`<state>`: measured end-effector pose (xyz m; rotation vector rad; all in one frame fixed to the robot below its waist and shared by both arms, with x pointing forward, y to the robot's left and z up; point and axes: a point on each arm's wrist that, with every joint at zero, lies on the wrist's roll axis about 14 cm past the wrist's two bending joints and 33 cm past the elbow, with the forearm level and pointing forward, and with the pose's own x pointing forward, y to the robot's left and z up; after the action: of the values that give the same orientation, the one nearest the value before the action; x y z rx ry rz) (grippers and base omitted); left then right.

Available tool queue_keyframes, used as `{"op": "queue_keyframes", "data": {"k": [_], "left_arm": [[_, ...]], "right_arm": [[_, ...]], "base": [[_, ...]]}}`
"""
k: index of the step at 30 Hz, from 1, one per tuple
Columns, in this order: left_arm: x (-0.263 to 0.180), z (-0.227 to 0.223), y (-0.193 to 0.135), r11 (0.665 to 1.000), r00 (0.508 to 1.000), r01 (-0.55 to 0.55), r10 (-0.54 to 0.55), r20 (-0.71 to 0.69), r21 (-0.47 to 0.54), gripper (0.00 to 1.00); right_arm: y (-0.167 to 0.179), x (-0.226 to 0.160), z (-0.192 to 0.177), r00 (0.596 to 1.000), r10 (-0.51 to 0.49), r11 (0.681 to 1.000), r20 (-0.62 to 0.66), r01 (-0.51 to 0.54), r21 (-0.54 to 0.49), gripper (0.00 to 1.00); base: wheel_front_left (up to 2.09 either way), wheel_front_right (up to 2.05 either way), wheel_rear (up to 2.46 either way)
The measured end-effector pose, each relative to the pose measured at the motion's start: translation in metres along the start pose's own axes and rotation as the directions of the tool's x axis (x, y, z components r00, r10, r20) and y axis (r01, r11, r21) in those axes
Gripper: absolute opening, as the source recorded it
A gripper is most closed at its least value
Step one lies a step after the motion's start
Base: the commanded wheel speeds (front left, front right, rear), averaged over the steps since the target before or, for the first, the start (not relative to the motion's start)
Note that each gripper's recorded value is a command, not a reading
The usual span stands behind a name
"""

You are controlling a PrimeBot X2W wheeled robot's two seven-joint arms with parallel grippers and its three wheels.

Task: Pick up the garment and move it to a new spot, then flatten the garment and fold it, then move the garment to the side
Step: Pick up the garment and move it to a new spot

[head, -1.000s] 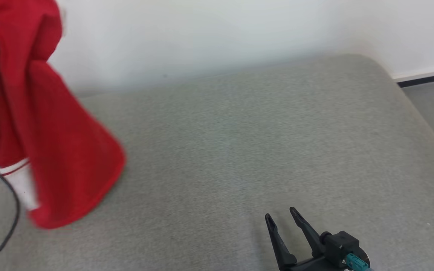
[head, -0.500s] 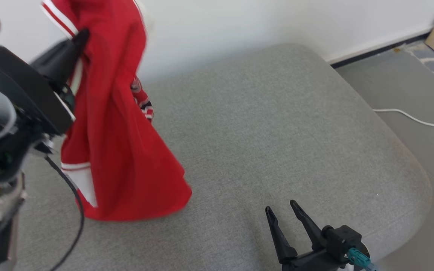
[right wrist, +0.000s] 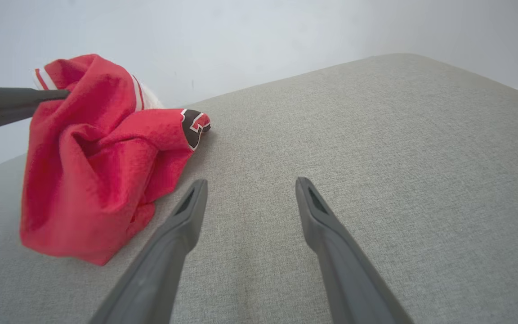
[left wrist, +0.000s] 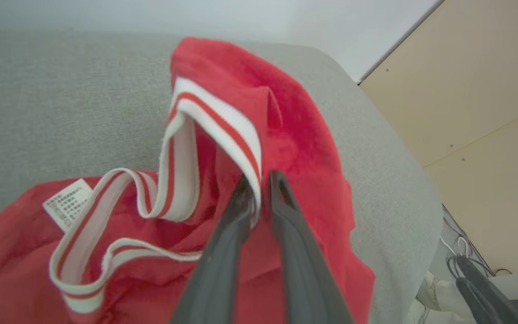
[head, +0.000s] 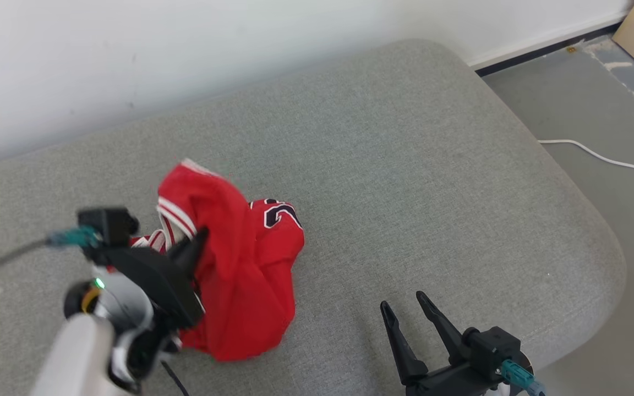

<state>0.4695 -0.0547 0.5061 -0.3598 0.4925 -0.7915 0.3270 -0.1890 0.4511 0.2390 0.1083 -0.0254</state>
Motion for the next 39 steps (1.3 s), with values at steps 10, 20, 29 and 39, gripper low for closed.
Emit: {"op": "queue_keyframes", "data": {"k": [10, 20, 29, 39], "left_arm": [[-0.016, -0.043, -0.008, 0.991, 0.985, -0.057, 0.075, 0.154, -0.120, 1.00], [-0.097, -0.019, 0.022, 0.974, 0.831, -0.168, 0.223, 0.510, -0.152, 1.00], [-0.189, -0.021, 0.059, 0.906, 0.699, -0.412, 0.382, 0.605, -0.096, 1.00], [-0.248, -0.053, 0.078, 0.809, 0.628, -0.582, 0.513, 0.585, -0.084, 1.00]], "right_arm": [[0.001, -0.009, -0.001, 1.000, 0.009, 0.999, 0.005, -0.009, -0.032, 1.00], [0.003, -0.008, 0.002, 0.999, 0.029, 0.996, 0.017, -0.027, -0.086, 1.00], [0.008, -0.002, 0.004, 0.998, 0.065, 0.991, 0.018, -0.062, -0.122, 1.00], [0.026, 0.005, 0.009, 0.990, 0.138, 0.978, 0.020, -0.133, -0.162, 1.00]], "base": [[0.00, 0.00, 0.00], [0.00, 0.00, 0.00], [0.00, 0.00, 0.00], [0.00, 0.00, 0.00]]}}
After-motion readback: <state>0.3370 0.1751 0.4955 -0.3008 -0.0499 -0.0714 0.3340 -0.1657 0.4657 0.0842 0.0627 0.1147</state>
